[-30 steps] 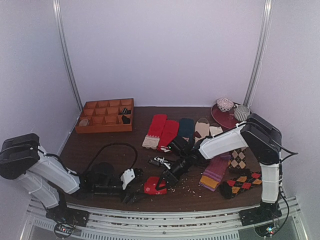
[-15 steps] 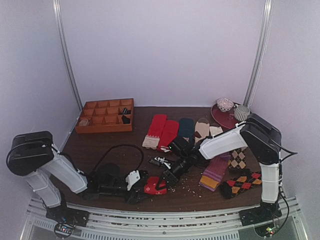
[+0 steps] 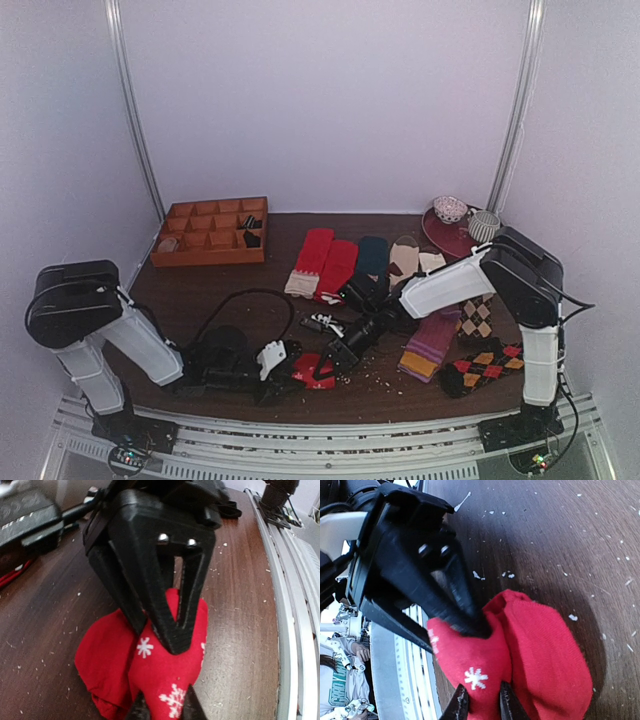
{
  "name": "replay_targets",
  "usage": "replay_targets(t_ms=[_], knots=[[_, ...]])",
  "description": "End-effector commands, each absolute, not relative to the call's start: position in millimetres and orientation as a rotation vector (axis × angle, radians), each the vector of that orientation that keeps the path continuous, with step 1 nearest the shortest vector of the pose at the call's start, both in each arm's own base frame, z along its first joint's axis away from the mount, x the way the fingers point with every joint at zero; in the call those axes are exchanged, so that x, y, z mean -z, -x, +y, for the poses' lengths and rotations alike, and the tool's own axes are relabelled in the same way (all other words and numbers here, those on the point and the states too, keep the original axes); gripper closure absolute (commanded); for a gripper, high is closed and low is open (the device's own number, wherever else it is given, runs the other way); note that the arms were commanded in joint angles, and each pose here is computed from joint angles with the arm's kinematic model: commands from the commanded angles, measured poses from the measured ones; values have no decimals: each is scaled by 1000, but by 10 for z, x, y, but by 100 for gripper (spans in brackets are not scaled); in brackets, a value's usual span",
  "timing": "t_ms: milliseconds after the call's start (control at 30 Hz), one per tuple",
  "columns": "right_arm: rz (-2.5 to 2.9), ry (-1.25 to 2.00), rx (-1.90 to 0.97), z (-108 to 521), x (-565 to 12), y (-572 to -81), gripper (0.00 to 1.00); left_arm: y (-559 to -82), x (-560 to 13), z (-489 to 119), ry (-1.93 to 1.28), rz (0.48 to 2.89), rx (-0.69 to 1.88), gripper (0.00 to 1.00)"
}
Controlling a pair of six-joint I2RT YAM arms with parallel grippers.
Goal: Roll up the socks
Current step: Roll a pair of socks at the center of the board.
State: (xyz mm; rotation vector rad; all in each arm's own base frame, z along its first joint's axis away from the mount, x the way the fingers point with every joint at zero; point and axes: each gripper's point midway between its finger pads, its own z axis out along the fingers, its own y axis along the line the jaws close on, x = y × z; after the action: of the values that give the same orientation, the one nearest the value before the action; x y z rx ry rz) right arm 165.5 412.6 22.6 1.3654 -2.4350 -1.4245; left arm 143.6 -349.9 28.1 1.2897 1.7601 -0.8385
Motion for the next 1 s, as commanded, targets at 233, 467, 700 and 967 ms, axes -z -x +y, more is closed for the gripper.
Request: replay_targets(t_ms=[233,467,700,967], knots=[[-2606,-1188,885,3426,621,-1528,70,-1401,-130,-3547,-1277,1889,885,100],[-3011,-1534,1261,3636,-452,-2133,40,-1338,322,-3257,-1178,2223,878,100],[-3009,-2192,1428,3589,-992,-1980,26,-1250,563,-3029,-1061,2443,934,100],[-2748,-2798,1041,3841,-759,-1589,26,-1221,609,-2981,-1062,2494,939,100]])
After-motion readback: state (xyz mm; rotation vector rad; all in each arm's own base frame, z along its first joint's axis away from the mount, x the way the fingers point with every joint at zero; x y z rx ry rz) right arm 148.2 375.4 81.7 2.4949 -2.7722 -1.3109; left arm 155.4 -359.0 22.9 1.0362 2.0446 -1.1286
